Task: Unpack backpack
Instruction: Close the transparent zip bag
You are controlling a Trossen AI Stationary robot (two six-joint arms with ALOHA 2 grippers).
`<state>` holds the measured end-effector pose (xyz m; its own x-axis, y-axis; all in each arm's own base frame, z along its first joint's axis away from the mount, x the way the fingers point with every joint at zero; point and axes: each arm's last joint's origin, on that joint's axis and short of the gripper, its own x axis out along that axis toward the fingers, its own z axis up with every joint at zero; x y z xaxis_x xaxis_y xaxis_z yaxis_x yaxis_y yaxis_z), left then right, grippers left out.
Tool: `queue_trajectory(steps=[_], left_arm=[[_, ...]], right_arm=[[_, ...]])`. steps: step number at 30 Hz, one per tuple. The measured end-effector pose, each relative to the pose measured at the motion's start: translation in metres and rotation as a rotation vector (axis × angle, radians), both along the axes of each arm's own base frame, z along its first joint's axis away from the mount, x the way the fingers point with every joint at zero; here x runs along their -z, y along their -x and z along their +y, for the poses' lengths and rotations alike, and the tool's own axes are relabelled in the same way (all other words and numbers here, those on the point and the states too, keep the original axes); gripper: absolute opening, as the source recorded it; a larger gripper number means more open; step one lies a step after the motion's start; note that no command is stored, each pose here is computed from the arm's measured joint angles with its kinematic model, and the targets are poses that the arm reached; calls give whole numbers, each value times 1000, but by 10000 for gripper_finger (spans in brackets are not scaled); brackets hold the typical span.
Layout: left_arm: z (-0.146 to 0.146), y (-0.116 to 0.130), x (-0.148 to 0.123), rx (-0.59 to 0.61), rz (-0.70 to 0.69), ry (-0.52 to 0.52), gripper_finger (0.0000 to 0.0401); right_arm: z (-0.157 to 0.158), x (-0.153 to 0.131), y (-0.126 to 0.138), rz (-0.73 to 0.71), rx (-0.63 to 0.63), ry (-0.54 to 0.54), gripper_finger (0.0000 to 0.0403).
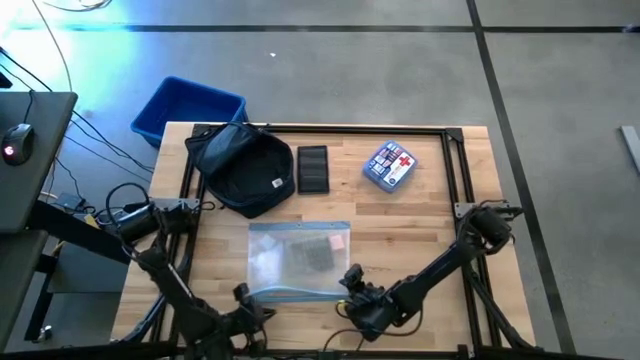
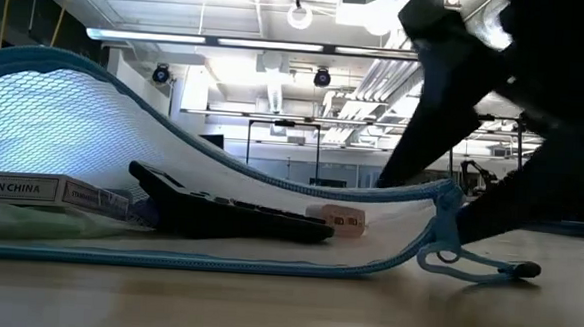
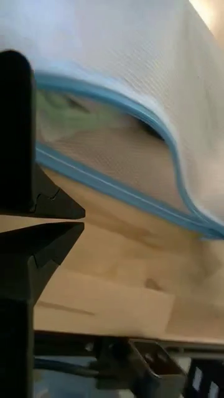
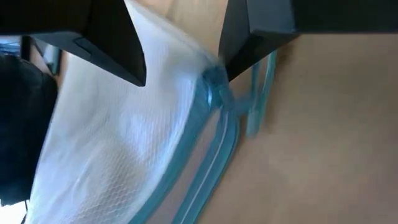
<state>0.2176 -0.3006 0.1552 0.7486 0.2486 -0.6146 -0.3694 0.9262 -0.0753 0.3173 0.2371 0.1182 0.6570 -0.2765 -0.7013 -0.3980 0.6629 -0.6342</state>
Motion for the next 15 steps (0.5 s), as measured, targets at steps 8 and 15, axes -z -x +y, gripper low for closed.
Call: queue_trajectory(steps=[8, 15], left_arm=[[17, -31, 7, 6, -46, -11, 1], [30, -54, 5, -29, -78, -10, 2]], right_arm=[[-9, -24, -28, -88, 96, -177, 19], [0, -77, -52, -148, 124, -250, 4]])
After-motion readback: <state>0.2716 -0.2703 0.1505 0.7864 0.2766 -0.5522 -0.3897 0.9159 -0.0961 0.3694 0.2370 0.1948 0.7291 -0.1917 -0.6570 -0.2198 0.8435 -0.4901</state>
